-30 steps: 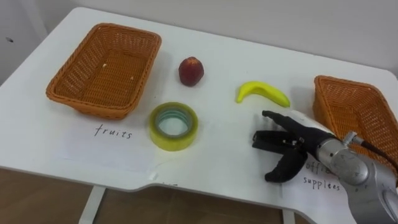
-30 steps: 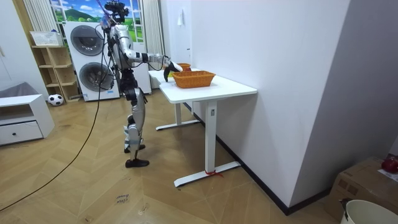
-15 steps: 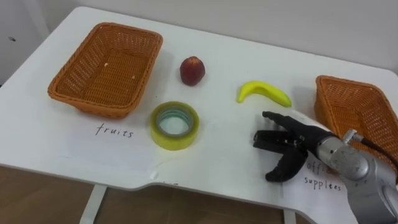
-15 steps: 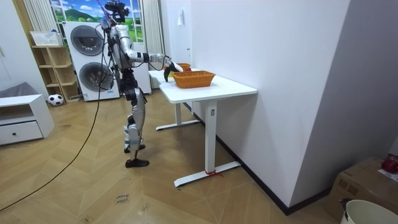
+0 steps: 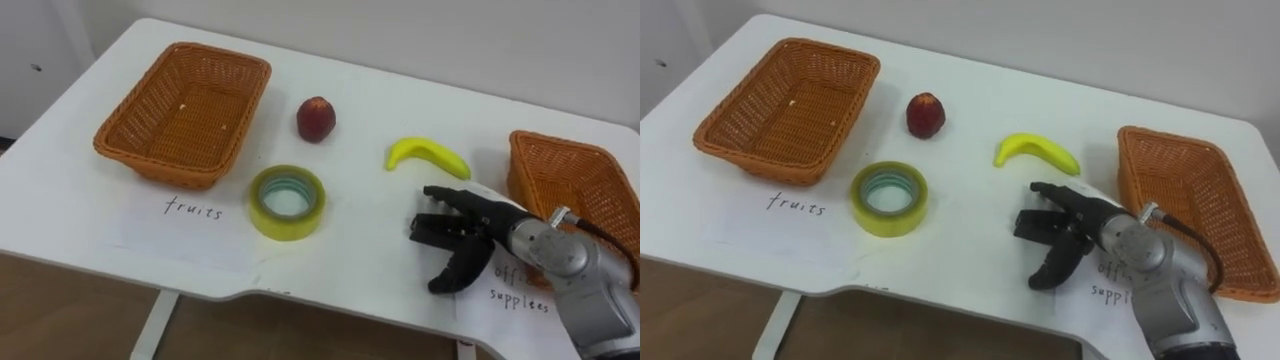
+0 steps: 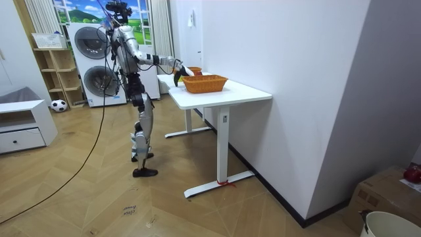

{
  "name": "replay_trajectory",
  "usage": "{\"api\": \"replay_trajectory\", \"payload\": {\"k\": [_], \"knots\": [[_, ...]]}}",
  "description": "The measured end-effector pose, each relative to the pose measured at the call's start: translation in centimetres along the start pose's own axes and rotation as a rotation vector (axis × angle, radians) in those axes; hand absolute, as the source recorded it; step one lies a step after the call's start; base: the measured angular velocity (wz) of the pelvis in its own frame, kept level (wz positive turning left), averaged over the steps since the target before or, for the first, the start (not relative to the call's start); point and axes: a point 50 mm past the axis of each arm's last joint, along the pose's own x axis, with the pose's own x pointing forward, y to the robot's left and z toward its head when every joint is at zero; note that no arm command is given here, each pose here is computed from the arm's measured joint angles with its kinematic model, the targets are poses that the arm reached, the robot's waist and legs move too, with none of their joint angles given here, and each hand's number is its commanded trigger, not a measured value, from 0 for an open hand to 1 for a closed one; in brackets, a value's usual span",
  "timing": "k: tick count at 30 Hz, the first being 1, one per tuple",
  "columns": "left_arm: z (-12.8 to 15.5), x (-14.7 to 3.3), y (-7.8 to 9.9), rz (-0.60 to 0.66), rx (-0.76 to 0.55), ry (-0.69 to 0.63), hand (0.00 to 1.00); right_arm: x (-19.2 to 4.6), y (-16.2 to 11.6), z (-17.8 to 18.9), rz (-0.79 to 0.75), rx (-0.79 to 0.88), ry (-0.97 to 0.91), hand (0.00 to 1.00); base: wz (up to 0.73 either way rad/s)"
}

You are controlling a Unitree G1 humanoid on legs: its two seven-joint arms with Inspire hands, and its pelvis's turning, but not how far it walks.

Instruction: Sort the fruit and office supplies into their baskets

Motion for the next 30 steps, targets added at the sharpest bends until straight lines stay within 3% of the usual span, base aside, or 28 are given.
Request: {"api": "replay_trajectory", "payload": {"k": [11,12,13,14,30], "knots": [[0.0,0.0,0.3,0.027,0.020,0.008,0.00,0.3,0.2,-0.6,0.018,0.017,0.037,0.00,0.04],[0.0,0.0,0.4,0.028,0.020,0.008,0.00,0.3,0.3,-0.7,0.019,0.017,0.039,0.07,0.00],[0.1,0.0,0.4,0.029,0.021,0.007,0.00,0.3,0.3,-0.7,0.019,0.017,0.041,0.29,0.06],[0.1,0.0,0.6,0.032,0.024,0.008,0.00,0.4,0.3,-0.7,0.021,0.018,0.045,1.00,0.06],[0.7,0.2,0.3,0.017,0.057,0.019,0.00,0.6,-1.9,-0.5,-0.060,-0.019,0.132,1.00,0.05]]}}
